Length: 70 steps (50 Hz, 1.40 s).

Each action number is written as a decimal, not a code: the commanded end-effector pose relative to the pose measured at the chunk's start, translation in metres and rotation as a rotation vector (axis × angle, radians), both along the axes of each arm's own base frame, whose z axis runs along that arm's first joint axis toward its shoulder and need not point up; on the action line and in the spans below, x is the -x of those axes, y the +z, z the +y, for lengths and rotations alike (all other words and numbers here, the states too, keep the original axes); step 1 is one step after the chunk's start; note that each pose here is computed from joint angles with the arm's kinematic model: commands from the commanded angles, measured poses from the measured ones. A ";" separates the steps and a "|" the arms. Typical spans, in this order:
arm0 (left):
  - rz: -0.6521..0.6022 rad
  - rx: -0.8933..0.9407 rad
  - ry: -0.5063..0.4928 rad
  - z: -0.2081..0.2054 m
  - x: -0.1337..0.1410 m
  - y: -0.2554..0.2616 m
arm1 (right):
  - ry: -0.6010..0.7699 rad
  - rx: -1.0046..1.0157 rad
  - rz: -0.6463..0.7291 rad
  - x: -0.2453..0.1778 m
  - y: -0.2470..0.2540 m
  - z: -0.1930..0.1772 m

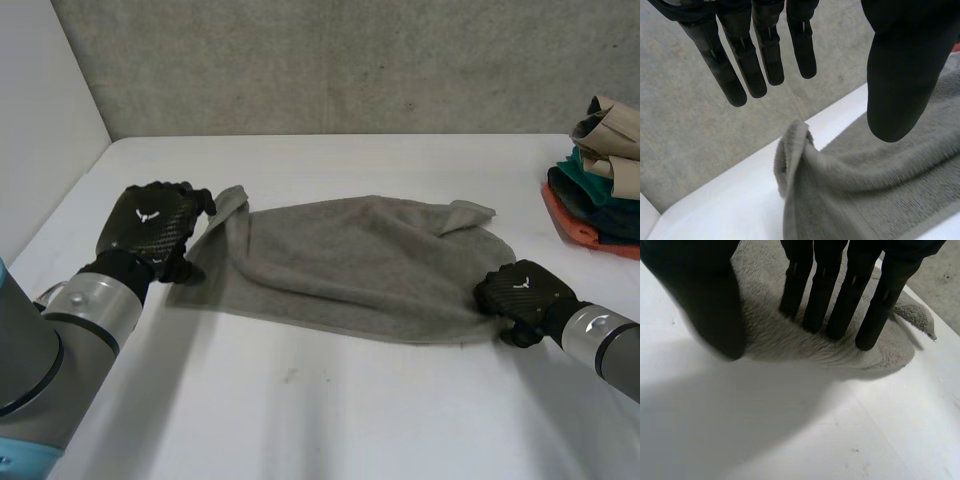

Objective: Fold the laundry.

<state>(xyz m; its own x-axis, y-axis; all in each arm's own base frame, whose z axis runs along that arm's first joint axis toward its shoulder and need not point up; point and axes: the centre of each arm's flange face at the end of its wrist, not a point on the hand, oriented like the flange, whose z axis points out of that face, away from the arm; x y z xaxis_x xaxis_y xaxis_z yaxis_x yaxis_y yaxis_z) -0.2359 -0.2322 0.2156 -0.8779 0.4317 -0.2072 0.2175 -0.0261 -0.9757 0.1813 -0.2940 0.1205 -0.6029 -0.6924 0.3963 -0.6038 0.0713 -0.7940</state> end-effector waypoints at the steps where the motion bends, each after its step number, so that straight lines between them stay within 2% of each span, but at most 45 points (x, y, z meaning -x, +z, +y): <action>1: -0.013 -0.047 -0.052 0.012 0.007 -0.008 | 0.005 0.044 -0.031 -0.008 0.002 -0.006; 8: -0.023 -0.080 -0.076 0.015 0.013 -0.018 | 0.030 0.090 -0.120 -0.028 0.035 0.006; 17: -0.055 -0.168 -0.075 0.005 0.019 -0.049 | 0.062 0.205 -0.315 -0.057 0.116 0.030; 26: -0.094 -0.250 -0.133 0.011 0.038 -0.083 | 0.088 0.239 -0.500 -0.070 0.186 0.061; 35: -0.073 -0.223 -0.061 -0.009 0.043 -0.085 | 0.126 0.302 -0.628 -0.071 0.248 0.085; 45: -0.001 -0.113 -0.001 -0.041 0.052 -0.089 | 0.112 0.292 -0.636 -0.068 0.253 0.088; 52: 0.015 -0.086 0.020 -0.048 0.048 -0.082 | 0.085 0.286 -0.620 -0.065 0.247 0.081; 62: 0.110 0.087 0.096 -0.043 0.011 0.001 | 0.050 0.293 -0.585 -0.056 0.245 0.072; 66: 0.139 0.151 0.083 -0.029 0.007 0.028 | 0.038 0.266 -0.568 -0.055 0.237 0.067; 70: 0.133 0.138 0.034 -0.020 0.009 0.027 | 0.035 0.243 -0.554 -0.056 0.228 0.063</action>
